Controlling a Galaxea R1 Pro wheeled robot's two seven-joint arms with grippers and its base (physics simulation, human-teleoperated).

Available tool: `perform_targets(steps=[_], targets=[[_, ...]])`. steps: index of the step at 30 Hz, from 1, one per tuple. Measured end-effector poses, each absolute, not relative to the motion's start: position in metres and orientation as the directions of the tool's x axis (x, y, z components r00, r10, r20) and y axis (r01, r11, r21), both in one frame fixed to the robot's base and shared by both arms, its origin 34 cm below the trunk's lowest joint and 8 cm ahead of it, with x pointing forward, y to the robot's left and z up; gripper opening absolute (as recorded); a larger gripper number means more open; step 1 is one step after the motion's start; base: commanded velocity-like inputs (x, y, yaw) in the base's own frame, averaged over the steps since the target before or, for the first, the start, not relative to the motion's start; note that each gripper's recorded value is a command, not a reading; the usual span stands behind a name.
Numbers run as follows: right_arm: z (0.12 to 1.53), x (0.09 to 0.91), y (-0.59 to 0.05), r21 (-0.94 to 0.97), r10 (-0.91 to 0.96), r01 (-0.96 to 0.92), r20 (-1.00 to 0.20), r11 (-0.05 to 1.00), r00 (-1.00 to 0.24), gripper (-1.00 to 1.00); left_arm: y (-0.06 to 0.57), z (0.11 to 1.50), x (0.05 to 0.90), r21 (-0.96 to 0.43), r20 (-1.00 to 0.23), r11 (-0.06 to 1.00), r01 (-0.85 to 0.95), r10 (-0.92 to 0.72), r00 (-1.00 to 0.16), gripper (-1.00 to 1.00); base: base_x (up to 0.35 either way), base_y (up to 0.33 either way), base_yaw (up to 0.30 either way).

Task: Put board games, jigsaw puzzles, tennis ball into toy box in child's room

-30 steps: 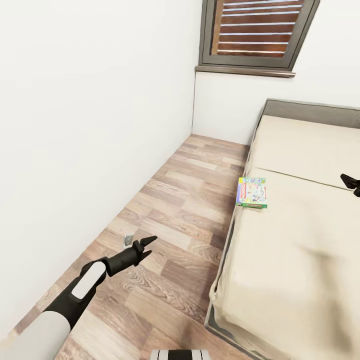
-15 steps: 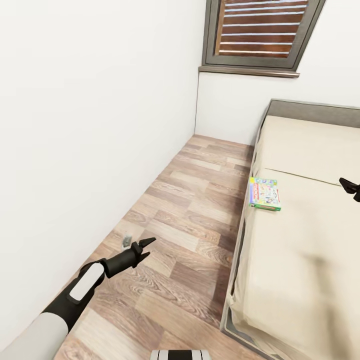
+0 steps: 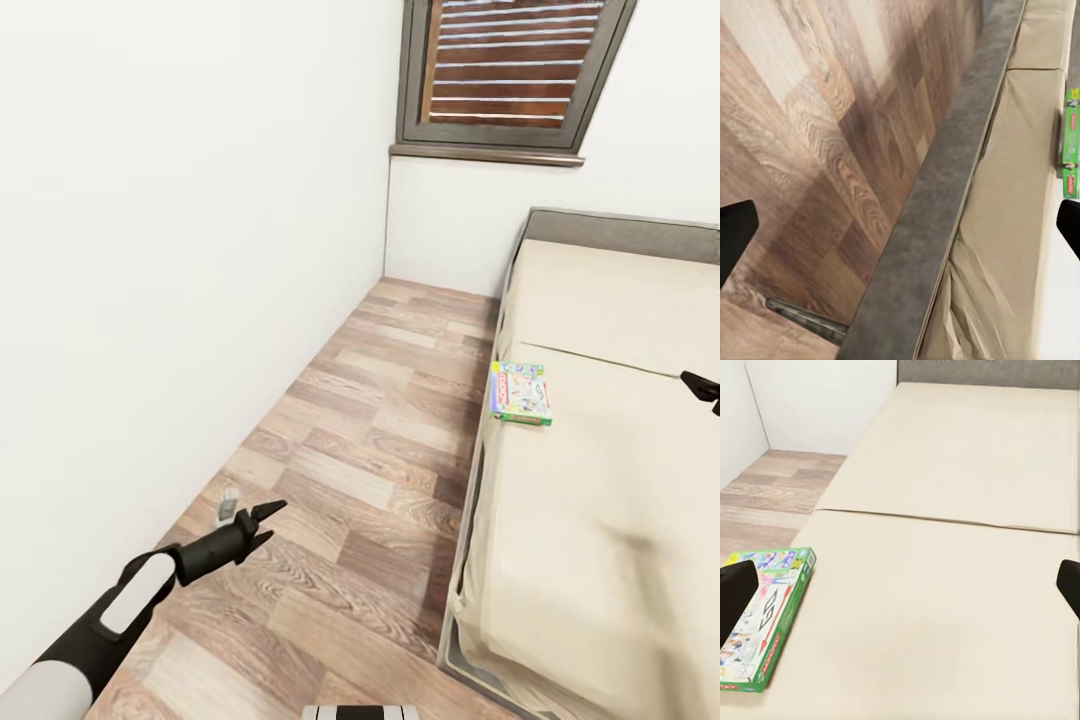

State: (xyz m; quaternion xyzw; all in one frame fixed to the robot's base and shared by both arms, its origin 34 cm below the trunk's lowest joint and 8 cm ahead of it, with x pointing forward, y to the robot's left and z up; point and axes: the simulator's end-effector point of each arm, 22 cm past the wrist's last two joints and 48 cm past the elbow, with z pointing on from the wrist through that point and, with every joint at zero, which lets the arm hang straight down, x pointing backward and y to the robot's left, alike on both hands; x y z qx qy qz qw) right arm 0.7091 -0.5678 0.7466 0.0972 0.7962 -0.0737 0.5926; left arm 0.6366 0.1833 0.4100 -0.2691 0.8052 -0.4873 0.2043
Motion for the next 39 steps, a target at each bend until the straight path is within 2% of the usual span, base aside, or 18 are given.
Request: perform_targets(steps=[19,39], targets=[[0.803,0.714,-0.567,0.004,0.068,0.242,-0.964,0.97,-0.257,1.0,0.197,0.458,0.645,-0.888,-0.089,0.4,-0.227,-0.635,-0.768,1.0,0.0,0.0,-0.035],[0.807,0.714,-0.551,0.062,0.118,0.232,-0.965,0.971,-0.233,1.0,0.224,0.464,0.64,-0.889,-0.083,0.375,-0.265,-0.698,-0.711,1.0,0.0,0.0,-0.106]])
